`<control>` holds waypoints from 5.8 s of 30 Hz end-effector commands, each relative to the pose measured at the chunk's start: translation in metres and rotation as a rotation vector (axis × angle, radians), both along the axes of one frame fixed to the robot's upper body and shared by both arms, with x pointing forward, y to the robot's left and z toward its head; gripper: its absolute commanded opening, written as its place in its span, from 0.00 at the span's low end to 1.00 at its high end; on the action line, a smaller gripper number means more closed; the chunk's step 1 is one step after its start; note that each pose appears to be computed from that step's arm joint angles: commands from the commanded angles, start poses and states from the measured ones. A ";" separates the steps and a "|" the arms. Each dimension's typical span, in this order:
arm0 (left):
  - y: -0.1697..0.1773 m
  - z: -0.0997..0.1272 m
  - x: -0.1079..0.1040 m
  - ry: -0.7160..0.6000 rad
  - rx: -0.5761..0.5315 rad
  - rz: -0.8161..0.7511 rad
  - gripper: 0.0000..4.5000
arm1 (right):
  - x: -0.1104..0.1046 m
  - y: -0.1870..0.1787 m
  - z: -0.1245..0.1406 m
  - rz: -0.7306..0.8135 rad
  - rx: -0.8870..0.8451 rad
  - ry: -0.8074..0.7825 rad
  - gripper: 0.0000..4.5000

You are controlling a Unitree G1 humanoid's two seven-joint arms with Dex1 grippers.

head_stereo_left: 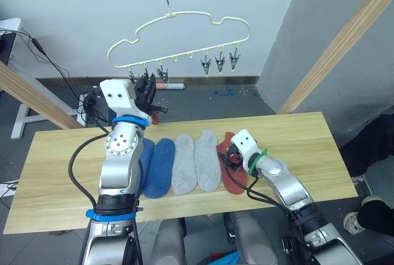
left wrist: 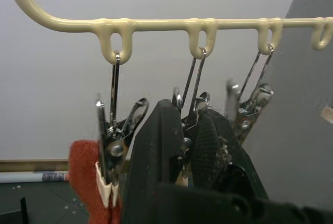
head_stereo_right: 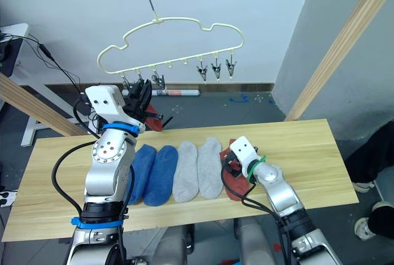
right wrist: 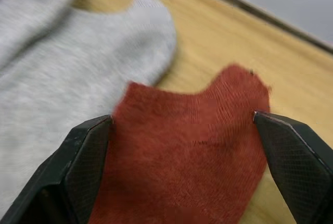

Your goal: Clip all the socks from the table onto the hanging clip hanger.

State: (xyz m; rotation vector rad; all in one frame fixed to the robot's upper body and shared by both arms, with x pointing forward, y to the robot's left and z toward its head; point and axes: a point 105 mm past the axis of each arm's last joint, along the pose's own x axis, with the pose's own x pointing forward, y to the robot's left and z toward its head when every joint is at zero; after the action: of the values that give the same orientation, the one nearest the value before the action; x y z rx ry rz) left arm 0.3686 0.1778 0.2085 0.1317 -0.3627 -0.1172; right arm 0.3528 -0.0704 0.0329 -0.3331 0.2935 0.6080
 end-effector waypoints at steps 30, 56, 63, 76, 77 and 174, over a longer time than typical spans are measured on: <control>0.009 0.043 -0.030 0.386 -0.500 -0.546 0.06 | -0.007 0.136 0.152 0.484 0.022 -0.464 0.00; 0.008 0.037 -0.035 0.417 -0.500 -0.532 0.06 | -0.021 0.165 0.183 0.589 -0.011 -0.642 0.00; 0.008 0.033 -0.035 0.415 -0.501 -0.525 0.06 | -0.023 0.164 0.190 0.591 0.006 -0.657 0.00; 0.011 0.036 -0.033 0.392 -0.509 -0.506 0.06 | -0.024 0.136 0.154 0.550 -0.005 -0.522 0.00; 0.012 0.036 -0.033 0.391 -0.500 -0.499 0.06 | -0.024 0.129 0.151 0.547 -0.016 -0.512 0.00; 0.003 0.038 -0.036 0.334 -0.491 -0.494 0.06 | -0.026 0.159 0.184 0.416 0.366 -0.314 0.00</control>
State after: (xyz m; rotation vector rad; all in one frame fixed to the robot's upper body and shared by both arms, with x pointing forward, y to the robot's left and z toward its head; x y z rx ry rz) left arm 0.3366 0.1841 0.2367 -0.4791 -0.0275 -0.5009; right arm 0.3369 0.0775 0.1914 -0.1817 -0.1107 0.9501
